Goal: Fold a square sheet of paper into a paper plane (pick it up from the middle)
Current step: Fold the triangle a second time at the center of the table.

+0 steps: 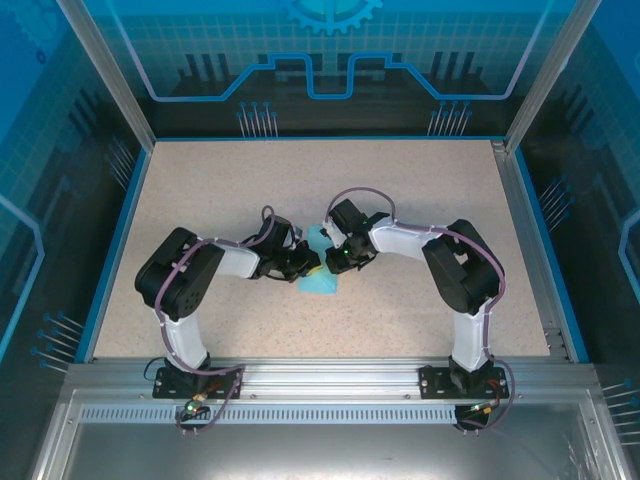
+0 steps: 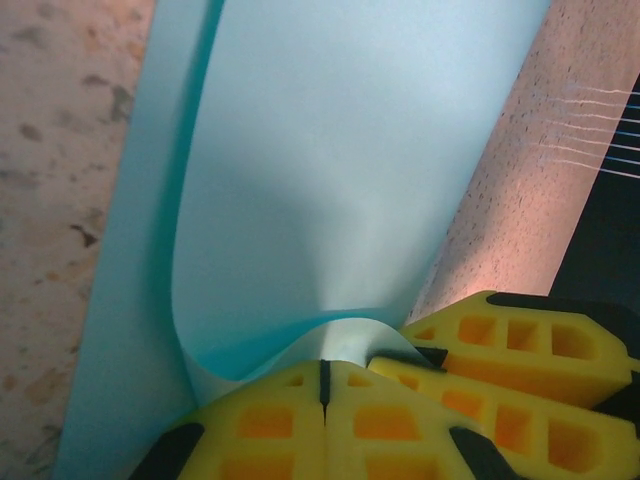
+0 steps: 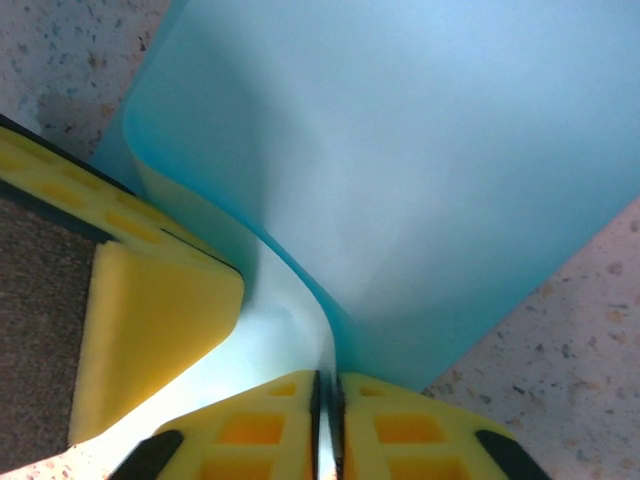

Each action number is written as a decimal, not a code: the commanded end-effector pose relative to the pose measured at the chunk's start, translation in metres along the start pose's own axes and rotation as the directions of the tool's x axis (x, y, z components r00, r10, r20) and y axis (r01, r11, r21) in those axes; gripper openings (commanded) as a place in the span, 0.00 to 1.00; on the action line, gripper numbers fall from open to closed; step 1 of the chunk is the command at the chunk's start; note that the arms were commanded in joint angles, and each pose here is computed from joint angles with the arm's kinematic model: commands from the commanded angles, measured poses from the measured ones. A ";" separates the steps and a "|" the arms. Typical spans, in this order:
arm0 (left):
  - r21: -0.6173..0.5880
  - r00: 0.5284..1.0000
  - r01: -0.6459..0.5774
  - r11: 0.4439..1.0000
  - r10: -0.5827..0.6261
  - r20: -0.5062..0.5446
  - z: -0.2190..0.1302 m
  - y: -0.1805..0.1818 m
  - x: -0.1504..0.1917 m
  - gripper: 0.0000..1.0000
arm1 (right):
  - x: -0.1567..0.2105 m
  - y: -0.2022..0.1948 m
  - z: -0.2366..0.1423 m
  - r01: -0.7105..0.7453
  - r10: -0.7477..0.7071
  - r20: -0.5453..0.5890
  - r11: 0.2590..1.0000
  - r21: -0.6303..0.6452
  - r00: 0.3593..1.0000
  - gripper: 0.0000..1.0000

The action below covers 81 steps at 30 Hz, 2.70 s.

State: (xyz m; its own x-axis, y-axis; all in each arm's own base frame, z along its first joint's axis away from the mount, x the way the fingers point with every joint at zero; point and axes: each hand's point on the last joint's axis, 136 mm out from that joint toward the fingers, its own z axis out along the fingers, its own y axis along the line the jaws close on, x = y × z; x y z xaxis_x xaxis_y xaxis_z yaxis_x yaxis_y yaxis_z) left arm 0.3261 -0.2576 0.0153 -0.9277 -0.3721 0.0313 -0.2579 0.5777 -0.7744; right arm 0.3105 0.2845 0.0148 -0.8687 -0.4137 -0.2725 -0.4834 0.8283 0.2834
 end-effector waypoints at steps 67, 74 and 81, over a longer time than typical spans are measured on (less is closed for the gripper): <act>-0.089 0.999 0.020 0.996 -0.023 -0.026 0.001 0.030 0.011 0.00 | 0.033 0.040 0.000 -0.258 0.251 -0.060 0.933 -0.250 0.966 0.08; -0.092 0.999 0.022 0.995 -0.024 -0.027 0.001 0.032 0.011 0.00 | 0.052 0.030 0.016 -0.300 0.283 -0.105 0.924 -0.236 0.953 0.08; -0.093 0.999 0.020 0.995 -0.023 -0.029 0.002 0.032 0.011 0.00 | 0.049 0.029 0.007 -0.318 0.305 -0.092 0.914 -0.253 0.948 0.08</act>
State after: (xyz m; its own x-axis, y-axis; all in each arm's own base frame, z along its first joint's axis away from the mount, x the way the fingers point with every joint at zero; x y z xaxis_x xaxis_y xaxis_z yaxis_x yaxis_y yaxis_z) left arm 0.3259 -0.2575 0.0148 -0.9304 -0.3661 0.0192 -0.2443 0.5800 -0.7771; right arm 0.2647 0.3071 0.0122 -0.9692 -0.1954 -0.1502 -0.2464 0.7592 0.6025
